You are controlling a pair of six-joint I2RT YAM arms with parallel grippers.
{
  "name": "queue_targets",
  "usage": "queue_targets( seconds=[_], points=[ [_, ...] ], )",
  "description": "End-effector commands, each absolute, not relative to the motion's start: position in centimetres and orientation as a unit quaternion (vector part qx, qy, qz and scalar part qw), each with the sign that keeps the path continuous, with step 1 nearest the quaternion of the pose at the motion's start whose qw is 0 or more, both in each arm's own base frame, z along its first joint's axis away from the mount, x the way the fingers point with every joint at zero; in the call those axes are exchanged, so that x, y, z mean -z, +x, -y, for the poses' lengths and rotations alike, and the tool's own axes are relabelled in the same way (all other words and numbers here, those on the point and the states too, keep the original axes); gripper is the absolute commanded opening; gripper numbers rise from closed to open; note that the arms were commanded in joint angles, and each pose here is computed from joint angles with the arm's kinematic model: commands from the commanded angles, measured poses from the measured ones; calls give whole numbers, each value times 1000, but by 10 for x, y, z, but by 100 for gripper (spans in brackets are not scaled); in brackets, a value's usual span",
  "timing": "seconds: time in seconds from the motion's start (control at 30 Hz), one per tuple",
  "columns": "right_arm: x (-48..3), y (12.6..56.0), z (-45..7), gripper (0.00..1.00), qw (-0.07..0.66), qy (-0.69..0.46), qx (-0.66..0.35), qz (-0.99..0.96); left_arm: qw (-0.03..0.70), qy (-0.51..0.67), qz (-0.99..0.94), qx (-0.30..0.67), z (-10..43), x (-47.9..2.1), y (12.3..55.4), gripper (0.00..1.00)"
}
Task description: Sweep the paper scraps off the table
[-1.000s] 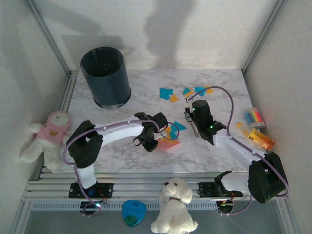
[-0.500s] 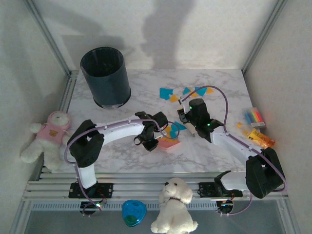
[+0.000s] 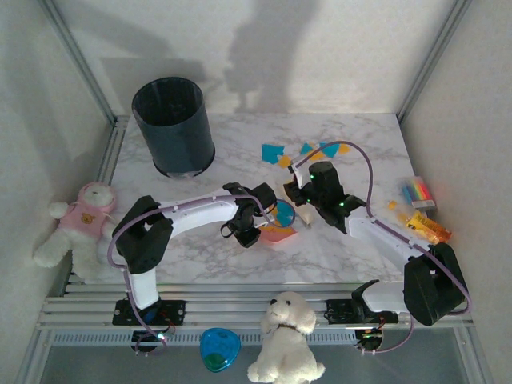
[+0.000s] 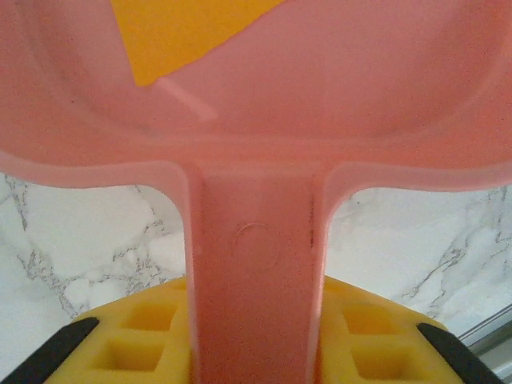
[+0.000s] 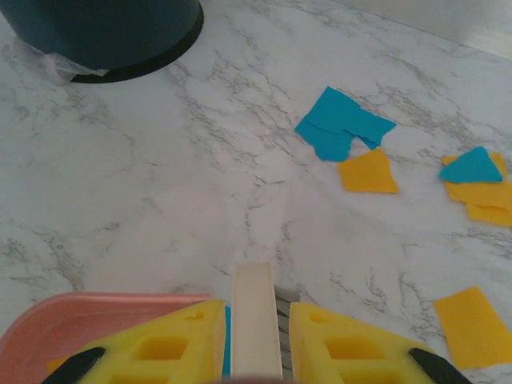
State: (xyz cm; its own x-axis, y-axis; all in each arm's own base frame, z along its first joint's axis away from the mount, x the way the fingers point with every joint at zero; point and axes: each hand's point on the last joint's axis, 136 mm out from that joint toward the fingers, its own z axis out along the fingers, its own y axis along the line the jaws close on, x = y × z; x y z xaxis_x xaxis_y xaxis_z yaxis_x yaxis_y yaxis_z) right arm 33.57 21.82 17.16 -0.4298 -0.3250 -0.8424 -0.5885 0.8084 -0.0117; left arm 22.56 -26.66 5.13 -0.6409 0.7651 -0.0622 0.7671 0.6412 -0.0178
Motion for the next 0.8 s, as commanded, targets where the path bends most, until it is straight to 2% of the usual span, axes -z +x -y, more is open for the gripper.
queue_targets(
  seconds=[0.0,0.43,0.77],
  points=[
    [-178,323,-229,0,442,-276,-183,-834,17,425,-905,5,260,-50,230,0],
    [-197,316,-229,0,452,-269,-201,-827,19,425,-905,6,262,-51,231,0],
    [-212,335,-198,0,506,-182,-140,-831,18,425,-905,8,261,-51,229,0]
  ],
)
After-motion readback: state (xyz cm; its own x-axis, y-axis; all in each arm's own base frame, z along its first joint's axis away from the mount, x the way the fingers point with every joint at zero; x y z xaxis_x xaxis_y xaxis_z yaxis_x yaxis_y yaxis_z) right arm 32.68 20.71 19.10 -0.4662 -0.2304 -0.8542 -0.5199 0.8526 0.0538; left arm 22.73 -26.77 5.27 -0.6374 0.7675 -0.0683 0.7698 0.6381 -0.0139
